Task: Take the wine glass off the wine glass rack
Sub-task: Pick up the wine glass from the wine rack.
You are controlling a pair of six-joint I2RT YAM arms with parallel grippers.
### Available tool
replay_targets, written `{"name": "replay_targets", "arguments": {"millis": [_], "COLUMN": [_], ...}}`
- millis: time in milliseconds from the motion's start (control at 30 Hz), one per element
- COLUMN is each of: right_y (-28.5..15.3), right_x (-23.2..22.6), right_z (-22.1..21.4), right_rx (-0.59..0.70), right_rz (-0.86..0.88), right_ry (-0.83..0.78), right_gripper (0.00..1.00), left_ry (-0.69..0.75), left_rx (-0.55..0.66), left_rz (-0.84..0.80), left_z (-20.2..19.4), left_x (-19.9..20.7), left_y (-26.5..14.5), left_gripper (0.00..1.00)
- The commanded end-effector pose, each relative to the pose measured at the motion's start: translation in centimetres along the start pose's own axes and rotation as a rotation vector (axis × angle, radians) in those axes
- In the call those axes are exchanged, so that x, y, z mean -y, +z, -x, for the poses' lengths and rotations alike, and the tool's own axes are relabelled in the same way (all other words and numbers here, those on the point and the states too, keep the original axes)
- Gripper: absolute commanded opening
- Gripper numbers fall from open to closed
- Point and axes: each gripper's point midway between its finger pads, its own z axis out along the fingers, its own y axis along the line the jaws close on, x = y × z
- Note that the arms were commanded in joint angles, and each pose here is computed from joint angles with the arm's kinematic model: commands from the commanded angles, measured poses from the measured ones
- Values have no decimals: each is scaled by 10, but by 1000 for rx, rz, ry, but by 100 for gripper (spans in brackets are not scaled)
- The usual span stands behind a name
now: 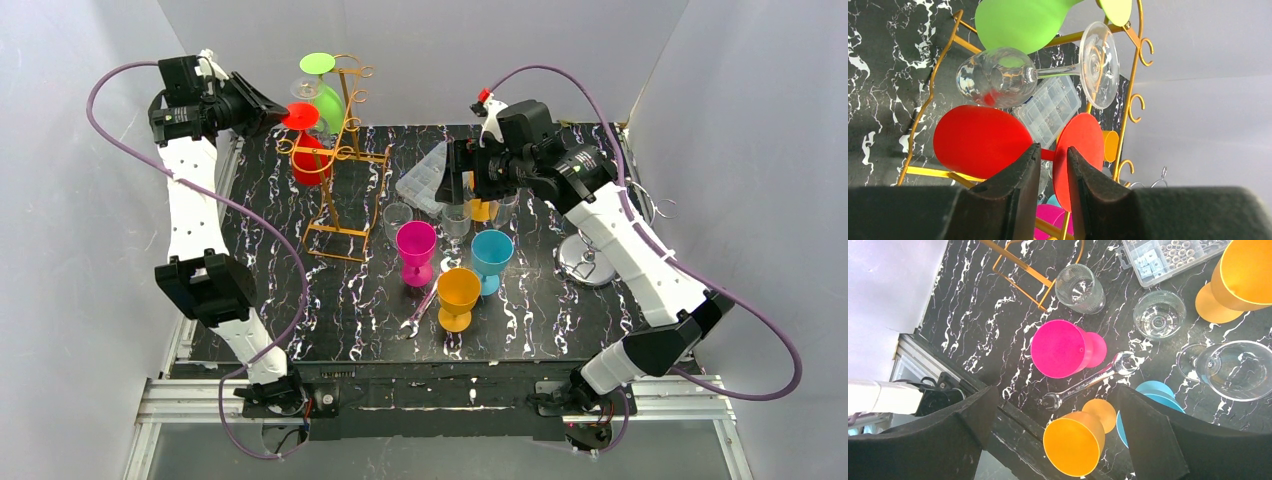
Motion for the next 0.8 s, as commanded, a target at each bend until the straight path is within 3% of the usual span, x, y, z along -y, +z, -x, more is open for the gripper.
{"name": "replay_targets", "arguments": {"millis": [0, 467, 767], "right_y": [-15, -19, -20], "right_x": [-8, -8, -8], "right_z": [14, 14, 14], "right_rx": [76, 86, 89], "right_rz": [36, 36, 39], "right_ry": [1, 17, 24], "right_gripper": [99, 98, 98], "left_ry": [1, -44, -89], "left_rx": [13, 18, 50], "left_rz": [-57, -128, -193], "left_z": [4, 8, 20], "left_x": [12, 25, 34], "left_y": [-7, -17, -30], "left_gripper": [22, 0, 0]}}
